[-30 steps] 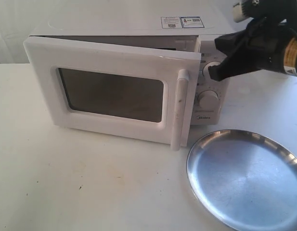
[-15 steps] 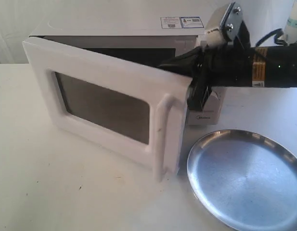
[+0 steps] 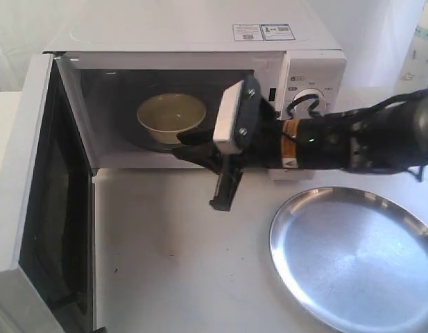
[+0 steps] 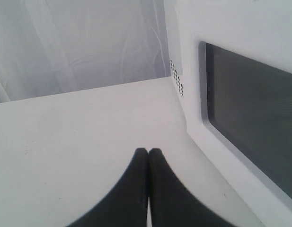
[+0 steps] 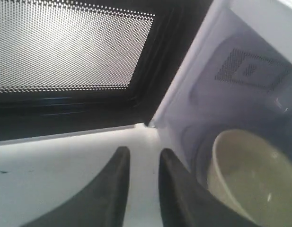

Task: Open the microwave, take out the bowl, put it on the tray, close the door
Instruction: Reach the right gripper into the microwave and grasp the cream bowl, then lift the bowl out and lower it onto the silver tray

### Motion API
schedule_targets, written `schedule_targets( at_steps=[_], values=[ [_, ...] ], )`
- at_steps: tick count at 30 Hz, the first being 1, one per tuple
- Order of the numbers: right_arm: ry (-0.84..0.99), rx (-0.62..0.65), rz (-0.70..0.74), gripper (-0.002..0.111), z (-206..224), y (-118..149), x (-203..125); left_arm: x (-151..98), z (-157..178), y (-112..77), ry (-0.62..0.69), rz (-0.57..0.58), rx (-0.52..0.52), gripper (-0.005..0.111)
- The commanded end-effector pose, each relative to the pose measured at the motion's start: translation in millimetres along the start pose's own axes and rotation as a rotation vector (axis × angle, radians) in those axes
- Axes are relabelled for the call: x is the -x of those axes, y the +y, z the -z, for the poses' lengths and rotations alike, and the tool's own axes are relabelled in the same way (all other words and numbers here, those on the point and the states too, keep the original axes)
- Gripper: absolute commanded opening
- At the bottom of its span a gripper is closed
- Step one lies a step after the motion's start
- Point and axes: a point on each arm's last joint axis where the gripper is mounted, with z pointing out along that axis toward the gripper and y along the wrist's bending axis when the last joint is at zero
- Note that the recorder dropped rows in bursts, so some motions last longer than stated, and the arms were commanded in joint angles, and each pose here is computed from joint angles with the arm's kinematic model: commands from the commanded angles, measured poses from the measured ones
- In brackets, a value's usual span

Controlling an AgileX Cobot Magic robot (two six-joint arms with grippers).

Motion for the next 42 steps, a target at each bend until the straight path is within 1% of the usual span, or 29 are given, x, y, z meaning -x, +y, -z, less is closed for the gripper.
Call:
schedule_targets(
  at_steps=[1, 3, 4, 5, 7, 9, 11, 12, 13, 15, 16, 18, 19, 20, 21, 22, 23, 25, 26, 27, 29, 33, 37, 39, 42],
  values=[
    [-0.021, -0.275, 0.261, 0.036, -43, 0, -20, 2, 0, -0.2, -0.011, 0.008, -0.005, 0.000],
    [0.011, -0.318, 0.284, 0.046, -65, -4, -31, 2, 0, -0.2, -0.011, 0.008, -0.005, 0.000],
    [0.011, -0.337, 0.266, 0.050, -72, -9, -34, 2, 0, -0.2, -0.011, 0.008, -0.005, 0.000],
    [-0.007, -0.365, 0.223, 0.056, -80, -17, -37, 2, 0, -0.2, -0.011, 0.008, -0.005, 0.000],
    [-0.034, -0.393, 0.124, 0.060, -89, -28, -38, 2, 0, -0.2, -0.011, 0.008, -0.005, 0.000],
    [-0.034, -0.406, 0.065, 0.060, -96, -36, -40, 2, 0, -0.2, -0.011, 0.008, -0.005, 0.000],
    [0.019, -0.406, 0.029, 0.060, -102, -43, -44, 2, 0, -0.2, -0.011, 0.008, -0.005, 0.000],
    [0.054, -0.403, 0.012, 0.060, -104, -45, -45, 2, 0, -0.2, -0.011, 0.008, -0.005, 0.000],
    [0.174, -0.392, -0.015, 0.060, -108, -47, -51, 2, 0, -0.2, -0.011, 0.008, -0.005, 0.000],
    [0.283, -0.378, -0.026, 0.060, -111, -47, -54, 2, 0, -0.2, -0.011, 0.008, -0.005, 0.000],
    [0.317, -0.370, -0.029, 0.060, -112, -45, -55, 2, 0, -0.2, -0.011, 0.008, -0.005, 0.000],
    [0.328, -0.362, -0.019, 0.059, -114, -45, -53, 2, 0, -0.2, -0.011, 0.008, -0.005, 0.000],
    [0.325, -0.361, -0.018, 0.057, -115, -44, -51, 2, 0, -0.2, -0.011, 0.008, -0.005, 0.000],
    [0.316, -0.360, -0.014, 0.052, -117, -44, -49, 2, 0, -0.2, -0.011, 0.008, -0.005, 0.000],
    [0.308, -0.357, -0.007, 0.035, -119, -43, -46, 2, 0, -0.2, -0.011, 0.008, -0.005, 0.000],
    [0.303, -0.348, 0.011, 0.009, -121, -41, -44, 2, 0, -0.2, -0.011, 0.008, -0.005, 0.000],
    [0.296, -0.342, 0.026, 0.000, -121, -40, -42, 2, 0, -0.2, -0.011, 0.008, -0.005, 0.000],
    [0.281, -0.319, 0.057, 0.000, -125, -33, -30, 2, 0, -0.2, -0.011, 0.008, -0.005, 0.000],
    [0.278, -0.309, 0.032, 0.000, -129, -27, -23, 2, 0, -0.2, -0.011, 0.008, -0.005, 0.000],
    [0.295, -0.298, 0.023, 0.000, -130, -23, -18, 2, 0, -0.2, -0.011, 0.008, -0.005, 0.000],
    [0.394, -0.255, 0.029, 0.000, -132, -7, -11, 2, 0, -0.2, -0.011, 0.008, -0.005, 0.000],
    [0.406, -0.205, 0.043, 0.000, -115, 18, 2, 2, 0, -0.2, -0.011, 0.008, -0.005, 0.000],
    [0.424, -0.187, 0.034, 0.000, -82, 36, 13, 2, 0, -0.2, -0.011, 0.008, -0.005, 0.000],
    [0.468, -0.191, 0.014, 0.000, -60, 44, 17, 2, 0, -0.2, -0.011, 0.008, -0.005, 0.000],
    [0.604, -0.219, -0.105, 0.000, -22, 60, 12, 2, 0, -0.2, -0.011, 0.008, -0.005, 0.000]
  ],
)
